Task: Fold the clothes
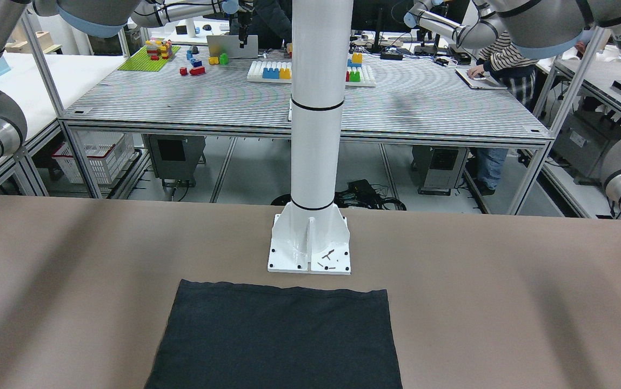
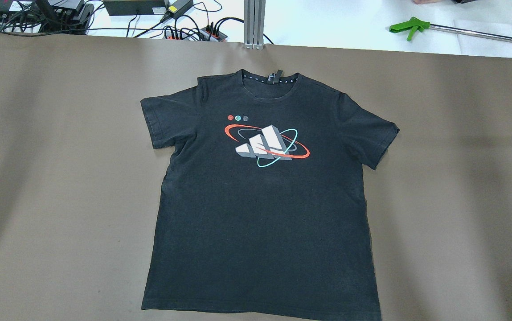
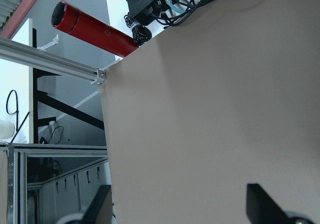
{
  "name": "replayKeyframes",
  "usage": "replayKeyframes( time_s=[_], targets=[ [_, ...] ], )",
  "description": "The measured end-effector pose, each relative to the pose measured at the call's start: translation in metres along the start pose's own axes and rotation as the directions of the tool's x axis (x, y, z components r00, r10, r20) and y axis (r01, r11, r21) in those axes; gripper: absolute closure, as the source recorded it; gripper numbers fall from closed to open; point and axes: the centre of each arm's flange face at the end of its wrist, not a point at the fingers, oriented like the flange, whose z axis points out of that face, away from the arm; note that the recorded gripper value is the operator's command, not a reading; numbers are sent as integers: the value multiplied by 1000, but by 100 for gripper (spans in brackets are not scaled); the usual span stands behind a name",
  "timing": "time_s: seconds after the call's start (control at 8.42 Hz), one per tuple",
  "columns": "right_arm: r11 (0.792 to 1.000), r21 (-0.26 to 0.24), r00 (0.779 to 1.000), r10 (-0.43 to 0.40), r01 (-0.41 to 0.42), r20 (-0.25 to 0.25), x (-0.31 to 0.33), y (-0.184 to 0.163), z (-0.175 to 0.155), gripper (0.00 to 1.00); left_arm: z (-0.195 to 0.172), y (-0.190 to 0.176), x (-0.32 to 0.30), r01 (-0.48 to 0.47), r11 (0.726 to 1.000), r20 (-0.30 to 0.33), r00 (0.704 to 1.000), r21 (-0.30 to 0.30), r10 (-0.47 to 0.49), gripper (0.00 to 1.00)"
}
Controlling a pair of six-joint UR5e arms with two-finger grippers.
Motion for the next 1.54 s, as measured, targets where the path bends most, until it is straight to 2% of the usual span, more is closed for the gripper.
replayKeyframes(
  time_s=[0.36, 0.95, 1.19, 1.54],
  targets=[
    [999, -27, 999, -18, 17, -43, -4, 0, 12, 6, -5, -1, 3, 1, 1000, -31, 1000, 6, -1, 6],
    [999, -31, 999, -29, 28, -42, -8, -8, 16, 6, -6, -5, 7, -4, 1000, -46, 999, 10, 4, 6],
    [999, -27, 998, -42, 41, -38, -12, -20, 21, 6, -12, -22, 14, 14, 999, -66, 998, 33, -12, 6],
    [998, 3, 998, -67, 67, -14, -19, -43, 37, 6, -20, -60, 64, 100, 993, -148, 985, 55, -91, 6]
  ],
)
